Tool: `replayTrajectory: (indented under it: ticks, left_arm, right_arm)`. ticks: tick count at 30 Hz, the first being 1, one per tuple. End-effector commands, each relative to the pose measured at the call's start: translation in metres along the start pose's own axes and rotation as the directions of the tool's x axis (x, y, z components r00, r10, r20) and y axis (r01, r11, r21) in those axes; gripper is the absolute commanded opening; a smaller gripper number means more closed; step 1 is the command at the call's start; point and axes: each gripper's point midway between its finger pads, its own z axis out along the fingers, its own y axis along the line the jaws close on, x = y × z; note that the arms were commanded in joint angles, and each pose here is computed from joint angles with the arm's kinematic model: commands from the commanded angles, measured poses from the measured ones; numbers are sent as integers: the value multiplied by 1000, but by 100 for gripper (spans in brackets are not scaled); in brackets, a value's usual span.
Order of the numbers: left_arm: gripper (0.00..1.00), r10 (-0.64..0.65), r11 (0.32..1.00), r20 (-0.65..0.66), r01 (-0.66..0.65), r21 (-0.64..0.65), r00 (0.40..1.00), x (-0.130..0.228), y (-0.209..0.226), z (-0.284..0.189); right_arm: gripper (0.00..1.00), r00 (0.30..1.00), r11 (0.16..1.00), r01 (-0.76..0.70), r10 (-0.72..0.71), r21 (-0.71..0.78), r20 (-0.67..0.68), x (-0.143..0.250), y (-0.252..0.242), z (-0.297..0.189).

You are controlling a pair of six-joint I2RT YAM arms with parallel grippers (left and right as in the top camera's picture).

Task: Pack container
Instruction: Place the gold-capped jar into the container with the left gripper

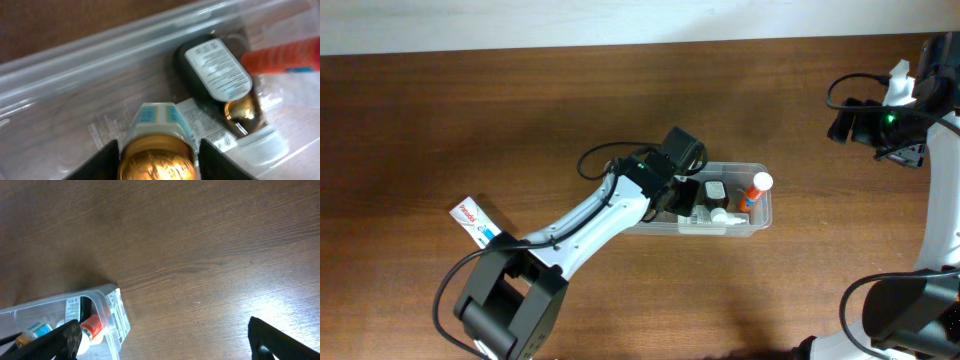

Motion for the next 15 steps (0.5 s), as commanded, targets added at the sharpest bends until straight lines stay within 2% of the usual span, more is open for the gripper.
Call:
replayTrajectory:
  ticks: [1,6,8,9,11,12,15]
  left_arm:
    - [62,6,1000,44,-7,27,999,-14,-7,-10]
    - [86,38,999,53,-37,-6,998,-25,-7,-43]
    - [87,28,998,70,-24,-56,997,-30,4,-66]
    - [92,16,996,85,-8,-90,996,-33,12,-81]
    - [95,-26,987,125,45,-152,992,-36,32,-110]
    - [99,-51,979,149,79,-186,987,-36,44,-127]
    - [99,-128,943,201,181,-277,971,-29,84,-171]
  right_arm:
    - [98,1000,1000,-1,1,-12,-14,2,1,3]
    - [98,1000,1000,-1,1,-12,-14,2,1,3]
    - [98,1000,1000,-1,1,-12,-14,2,1,3]
    - [98,1000,1000,-1,1,-12,-14,2,1,3]
    - [98,1000,1000,-1,1,-12,-13,2,1,3]
    - [98,1000,1000,-1,1,-12,-13,2,1,3]
    - [98,1000,1000,-1,1,-12,-13,2,1,3]
